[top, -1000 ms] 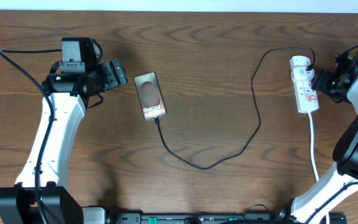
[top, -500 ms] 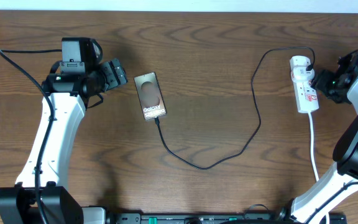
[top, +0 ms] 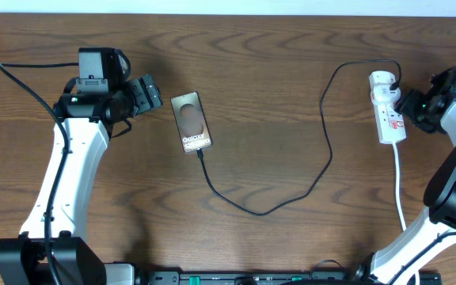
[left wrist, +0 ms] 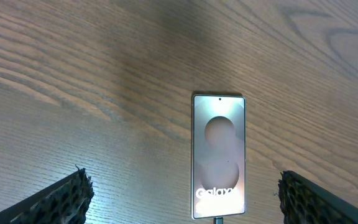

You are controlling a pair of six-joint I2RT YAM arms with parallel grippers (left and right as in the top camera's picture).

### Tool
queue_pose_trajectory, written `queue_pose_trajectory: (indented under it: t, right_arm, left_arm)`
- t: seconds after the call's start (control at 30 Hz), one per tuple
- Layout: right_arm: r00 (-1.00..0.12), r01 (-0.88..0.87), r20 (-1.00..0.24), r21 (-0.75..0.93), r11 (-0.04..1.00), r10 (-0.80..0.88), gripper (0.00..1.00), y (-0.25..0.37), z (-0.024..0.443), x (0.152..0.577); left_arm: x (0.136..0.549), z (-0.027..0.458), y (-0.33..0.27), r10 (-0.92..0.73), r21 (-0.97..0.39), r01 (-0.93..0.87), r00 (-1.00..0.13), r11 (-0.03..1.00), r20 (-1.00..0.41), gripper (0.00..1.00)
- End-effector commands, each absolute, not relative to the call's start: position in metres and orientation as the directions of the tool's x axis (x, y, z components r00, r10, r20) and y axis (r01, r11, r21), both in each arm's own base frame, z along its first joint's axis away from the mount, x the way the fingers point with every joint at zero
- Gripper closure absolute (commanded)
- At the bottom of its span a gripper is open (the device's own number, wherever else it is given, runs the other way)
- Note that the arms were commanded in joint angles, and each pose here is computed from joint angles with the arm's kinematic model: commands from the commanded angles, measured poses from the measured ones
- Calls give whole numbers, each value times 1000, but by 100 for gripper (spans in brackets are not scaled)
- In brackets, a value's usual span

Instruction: Plug charger to phone and switch on socket

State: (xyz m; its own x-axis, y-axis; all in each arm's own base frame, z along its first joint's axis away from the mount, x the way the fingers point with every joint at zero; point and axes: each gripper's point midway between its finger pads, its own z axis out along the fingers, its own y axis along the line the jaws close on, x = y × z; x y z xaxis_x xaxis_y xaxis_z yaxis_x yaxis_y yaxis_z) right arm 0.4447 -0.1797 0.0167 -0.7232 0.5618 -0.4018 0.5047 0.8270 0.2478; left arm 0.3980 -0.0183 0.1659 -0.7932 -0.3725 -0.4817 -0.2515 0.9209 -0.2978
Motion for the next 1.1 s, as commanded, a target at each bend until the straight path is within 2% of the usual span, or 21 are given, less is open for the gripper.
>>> queue_pose_trajectory:
  t: [0.0, 0.17, 0.37, 0.67, 0.9, 1.07]
  right_arm:
    - [-796, 465, -289, 272, 842, 532, 34, -137, -16, 430]
    - [-793, 460, -303, 273, 845, 529, 39, -138, -14, 433]
    - [-756, 494, -353, 244, 834, 551, 36, -166, 20, 435]
    - [-687, 489, -489, 234, 840, 537, 32, -190, 136, 411]
    - [-688, 281, -623, 244, 928, 372, 28, -138, 233, 379]
    - [-682, 199, -671, 213, 957, 291, 26, -102, 275, 346]
  left_arm:
    - [399, 165, -15, -369, -284, -256, -792, 924, -486, 7]
    - [399, 165, -15, -369, -284, -256, -792, 924, -486, 7]
    - [399, 165, -15, -369, -284, -256, -792, 924, -486, 7]
    - [399, 165, -15, -369, -284, -256, -792, 924, -486, 7]
    - [399, 165, -15, -369, -284, -256, -792, 924, -486, 7]
    - [399, 165, -15, -369, -284, -256, -792, 924, -486, 7]
